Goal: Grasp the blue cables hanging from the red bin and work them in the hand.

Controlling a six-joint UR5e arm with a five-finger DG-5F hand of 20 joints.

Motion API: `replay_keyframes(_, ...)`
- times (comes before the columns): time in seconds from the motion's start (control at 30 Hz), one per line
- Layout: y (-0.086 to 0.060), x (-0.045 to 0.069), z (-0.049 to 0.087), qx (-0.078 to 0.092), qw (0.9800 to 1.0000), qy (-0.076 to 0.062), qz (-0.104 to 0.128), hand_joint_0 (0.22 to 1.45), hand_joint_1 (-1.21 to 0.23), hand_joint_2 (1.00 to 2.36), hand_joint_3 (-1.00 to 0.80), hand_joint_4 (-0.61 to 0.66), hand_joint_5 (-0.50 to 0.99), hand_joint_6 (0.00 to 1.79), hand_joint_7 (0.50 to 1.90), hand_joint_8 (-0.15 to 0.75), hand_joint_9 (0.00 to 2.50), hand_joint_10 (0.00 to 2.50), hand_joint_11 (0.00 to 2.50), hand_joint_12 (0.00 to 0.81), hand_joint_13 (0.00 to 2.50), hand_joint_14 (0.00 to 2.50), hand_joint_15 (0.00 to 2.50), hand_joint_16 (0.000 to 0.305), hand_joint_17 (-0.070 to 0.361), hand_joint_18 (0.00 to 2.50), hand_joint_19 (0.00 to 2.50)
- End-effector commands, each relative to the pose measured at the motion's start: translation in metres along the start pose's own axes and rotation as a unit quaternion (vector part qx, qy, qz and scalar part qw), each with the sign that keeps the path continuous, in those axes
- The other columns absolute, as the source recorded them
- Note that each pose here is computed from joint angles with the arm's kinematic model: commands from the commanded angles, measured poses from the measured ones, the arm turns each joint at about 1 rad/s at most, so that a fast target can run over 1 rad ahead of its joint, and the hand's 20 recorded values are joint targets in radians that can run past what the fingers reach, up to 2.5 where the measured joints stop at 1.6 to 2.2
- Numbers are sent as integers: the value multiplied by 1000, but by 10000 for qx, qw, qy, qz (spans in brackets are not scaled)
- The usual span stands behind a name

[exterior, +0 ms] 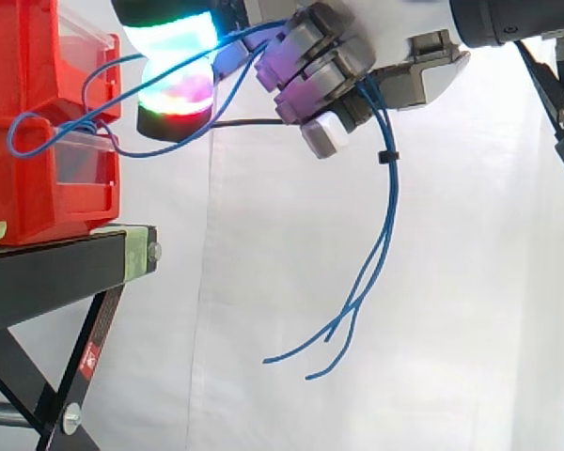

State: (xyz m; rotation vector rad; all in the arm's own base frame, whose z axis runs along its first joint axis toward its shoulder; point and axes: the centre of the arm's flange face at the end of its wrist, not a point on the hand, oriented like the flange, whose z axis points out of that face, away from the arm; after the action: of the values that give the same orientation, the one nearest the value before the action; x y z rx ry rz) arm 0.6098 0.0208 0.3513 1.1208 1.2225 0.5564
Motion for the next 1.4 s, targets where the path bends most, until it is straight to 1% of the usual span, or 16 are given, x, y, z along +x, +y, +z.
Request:
replay_keyframes(0.0, 0, 0, 0, 1, 10000, -3, -1, 893, -666, 1012, 36, 264, 409, 372, 1358, 535, 1779, 2500, 2500, 712, 2021, 2500, 1972, 237, 178, 2500, 648)
replay_keyframes(0.4, 0, 0, 0, 1, 10000, -3, -1, 893, -663, 1012, 44, 256, 407, 385, 1374, 535, 1779, 2500, 2500, 712, 2021, 2500, 1972, 237, 178, 2500, 648)
replay_keyframes(0.63, 0, 0, 0, 1, 10000, -3, -1, 895, -663, 1011, 38, 261, 405, 399, 1334, 535, 1779, 2500, 2500, 712, 2021, 2500, 1972, 237, 178, 2500, 648)
replay_keyframes(0.9, 1, -1, 0, -4, 10000, -5, 4, 897, -662, 1012, 38, 241, 404, 396, 1343, 535, 1779, 2500, 2500, 712, 2021, 2500, 1972, 237, 178, 2500, 648)
replay_keyframes(1.37, 0, 0, 0, 1, 10000, -3, -1, 899, -660, 1012, 28, 251, 403, 391, 1341, 535, 1779, 2500, 2500, 712, 2021, 2500, 1972, 237, 178, 2500, 648)
